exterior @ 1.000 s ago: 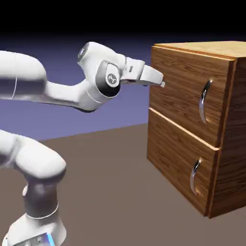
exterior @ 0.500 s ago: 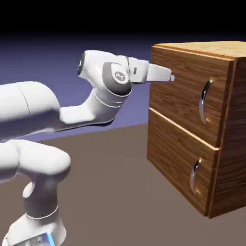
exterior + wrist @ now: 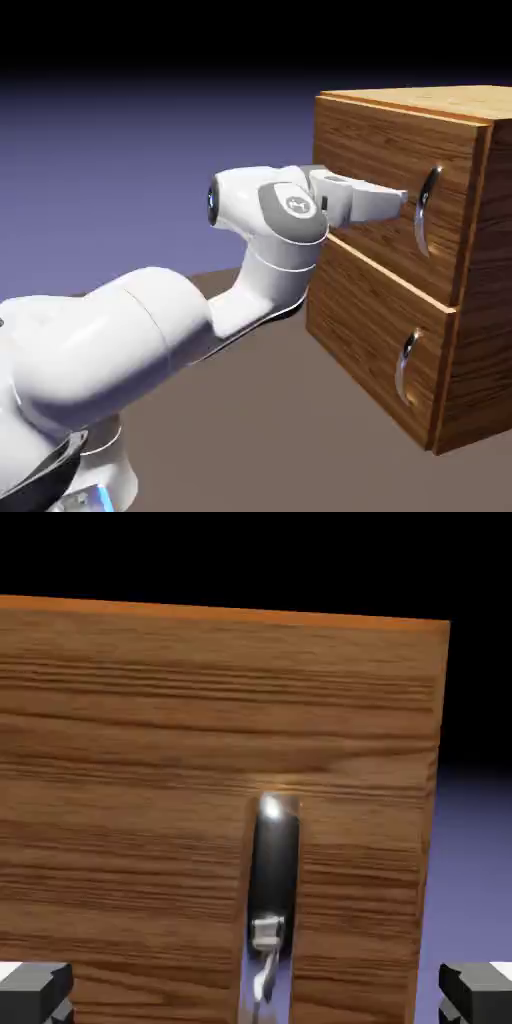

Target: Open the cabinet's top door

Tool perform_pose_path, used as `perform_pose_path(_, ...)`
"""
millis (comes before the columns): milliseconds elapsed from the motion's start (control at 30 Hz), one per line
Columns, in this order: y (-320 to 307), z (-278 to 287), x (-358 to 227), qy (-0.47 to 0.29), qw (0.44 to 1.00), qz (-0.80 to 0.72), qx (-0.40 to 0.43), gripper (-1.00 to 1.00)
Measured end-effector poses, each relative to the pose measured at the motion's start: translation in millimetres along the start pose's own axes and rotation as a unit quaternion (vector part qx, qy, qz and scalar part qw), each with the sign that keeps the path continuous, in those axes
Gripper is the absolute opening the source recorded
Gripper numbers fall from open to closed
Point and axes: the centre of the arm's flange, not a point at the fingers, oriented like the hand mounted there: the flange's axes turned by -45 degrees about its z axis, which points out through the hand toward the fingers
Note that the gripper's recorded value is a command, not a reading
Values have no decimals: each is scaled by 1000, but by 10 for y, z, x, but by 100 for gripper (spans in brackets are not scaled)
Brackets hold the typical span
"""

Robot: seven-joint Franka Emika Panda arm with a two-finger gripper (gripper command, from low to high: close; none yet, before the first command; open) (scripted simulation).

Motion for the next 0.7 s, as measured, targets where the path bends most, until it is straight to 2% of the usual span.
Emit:
perform_pose_path(167, -19, 284, -365, 20, 1000, 21, -2, 100)
perform_pose_path(333, -15, 749, -346, 20, 1000, 22, -2, 100)
perform_pose_path(367, -17, 783, -346, 20, 1000, 21, -2, -100)
perform_pose_path(700, -181, 405, -419, 33, 998, 24, -55, -100)
